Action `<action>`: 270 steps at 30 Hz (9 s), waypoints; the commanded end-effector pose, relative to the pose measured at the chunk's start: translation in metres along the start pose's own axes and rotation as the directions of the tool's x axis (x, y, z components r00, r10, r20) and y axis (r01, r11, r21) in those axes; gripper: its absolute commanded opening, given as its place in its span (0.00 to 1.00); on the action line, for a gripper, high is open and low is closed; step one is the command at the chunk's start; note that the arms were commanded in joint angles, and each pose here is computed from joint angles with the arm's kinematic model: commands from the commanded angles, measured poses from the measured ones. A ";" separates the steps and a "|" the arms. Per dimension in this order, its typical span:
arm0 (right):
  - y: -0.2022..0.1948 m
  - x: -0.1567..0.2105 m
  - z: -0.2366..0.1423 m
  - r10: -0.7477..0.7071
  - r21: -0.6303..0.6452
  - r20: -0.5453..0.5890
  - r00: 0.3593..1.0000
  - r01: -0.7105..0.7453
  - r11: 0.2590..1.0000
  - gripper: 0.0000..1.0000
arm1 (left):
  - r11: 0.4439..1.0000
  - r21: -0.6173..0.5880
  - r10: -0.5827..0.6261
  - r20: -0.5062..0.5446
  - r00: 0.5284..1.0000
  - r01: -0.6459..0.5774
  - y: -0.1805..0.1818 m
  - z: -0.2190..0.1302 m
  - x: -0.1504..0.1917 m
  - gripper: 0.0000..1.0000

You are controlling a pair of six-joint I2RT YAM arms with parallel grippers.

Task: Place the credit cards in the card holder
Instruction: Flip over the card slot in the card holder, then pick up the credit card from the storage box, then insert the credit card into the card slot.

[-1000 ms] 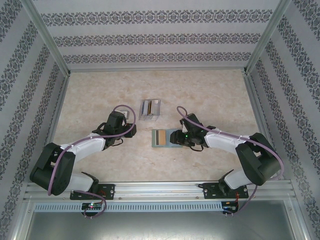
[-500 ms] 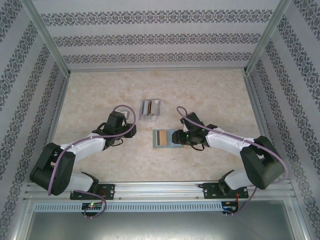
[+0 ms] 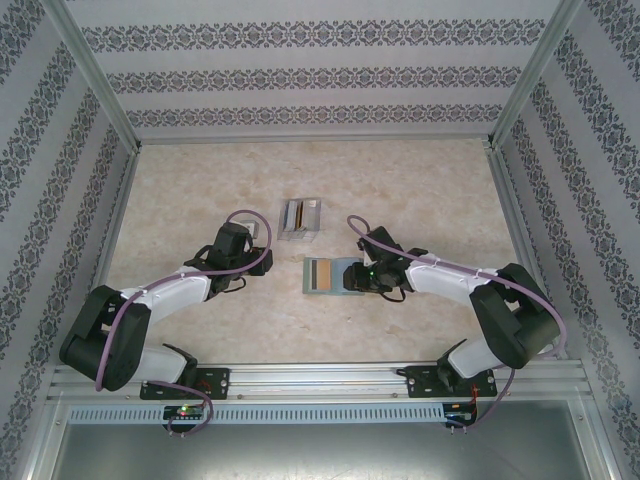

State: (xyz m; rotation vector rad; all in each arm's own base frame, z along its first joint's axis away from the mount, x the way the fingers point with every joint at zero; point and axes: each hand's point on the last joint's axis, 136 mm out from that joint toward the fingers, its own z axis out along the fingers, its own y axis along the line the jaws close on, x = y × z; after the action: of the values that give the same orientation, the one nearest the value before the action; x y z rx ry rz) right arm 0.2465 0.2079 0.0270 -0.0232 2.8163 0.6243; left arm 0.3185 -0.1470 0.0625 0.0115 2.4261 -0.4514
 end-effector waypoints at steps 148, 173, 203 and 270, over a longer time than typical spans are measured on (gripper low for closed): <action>0.122 -0.171 0.050 0.094 0.055 0.130 0.987 -0.101 0.993 0.52 | 0.981 -0.194 0.018 0.092 0.996 0.000 0.031 -0.021 -0.016 1.00; 0.152 -0.186 0.039 0.122 -0.231 0.088 0.989 -0.098 0.968 0.17 | 0.982 -0.190 0.016 0.064 0.998 -0.004 0.029 -0.015 -0.014 1.00; 0.118 -0.166 -0.036 0.079 -0.154 0.229 0.970 -0.044 0.987 0.00 | 0.979 -0.201 0.026 0.042 0.999 -0.017 0.031 -0.014 -0.012 1.00; 0.014 -0.033 0.011 0.190 -0.526 -0.092 0.978 -0.209 0.824 0.00 | 0.996 -0.088 0.013 0.074 0.997 -0.007 0.013 -0.011 -0.012 1.00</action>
State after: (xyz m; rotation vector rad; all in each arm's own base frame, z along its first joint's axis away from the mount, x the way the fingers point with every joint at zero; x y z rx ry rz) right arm 0.2762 0.2242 0.0380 0.1203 2.6074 1.4692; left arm 0.3232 -0.1301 0.0722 -0.0121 2.3861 -0.3331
